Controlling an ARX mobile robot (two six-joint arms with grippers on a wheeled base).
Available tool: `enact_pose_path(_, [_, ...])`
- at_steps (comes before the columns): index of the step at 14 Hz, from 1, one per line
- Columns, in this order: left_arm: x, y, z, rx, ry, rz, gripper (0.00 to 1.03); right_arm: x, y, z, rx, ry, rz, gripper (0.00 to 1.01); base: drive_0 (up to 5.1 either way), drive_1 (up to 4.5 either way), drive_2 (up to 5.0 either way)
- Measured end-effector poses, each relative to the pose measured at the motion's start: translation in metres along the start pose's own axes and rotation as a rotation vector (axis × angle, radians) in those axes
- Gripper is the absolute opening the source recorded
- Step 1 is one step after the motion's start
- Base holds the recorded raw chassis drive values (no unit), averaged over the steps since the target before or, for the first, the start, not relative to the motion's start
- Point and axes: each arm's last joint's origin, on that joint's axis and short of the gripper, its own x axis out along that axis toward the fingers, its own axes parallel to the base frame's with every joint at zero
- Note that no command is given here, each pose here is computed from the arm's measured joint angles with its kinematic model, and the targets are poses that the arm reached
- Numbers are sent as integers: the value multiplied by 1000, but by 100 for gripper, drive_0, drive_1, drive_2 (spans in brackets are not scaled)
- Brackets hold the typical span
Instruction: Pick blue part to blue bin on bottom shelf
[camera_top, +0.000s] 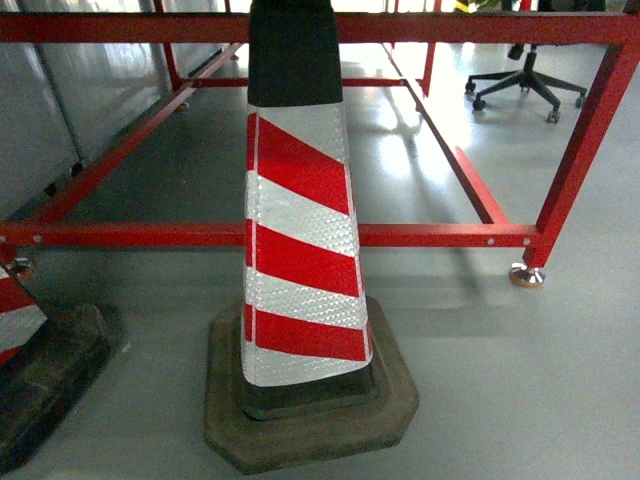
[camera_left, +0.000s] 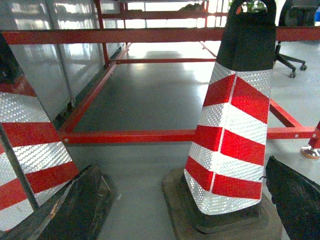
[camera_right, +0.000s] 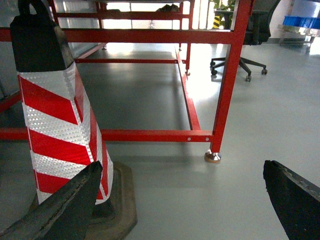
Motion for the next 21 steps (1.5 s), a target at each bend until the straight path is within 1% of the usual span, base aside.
enact_pose_path(21, [0,0,0,0,3,-1,98,0,0,0,0,2,0,98,0,0,0])
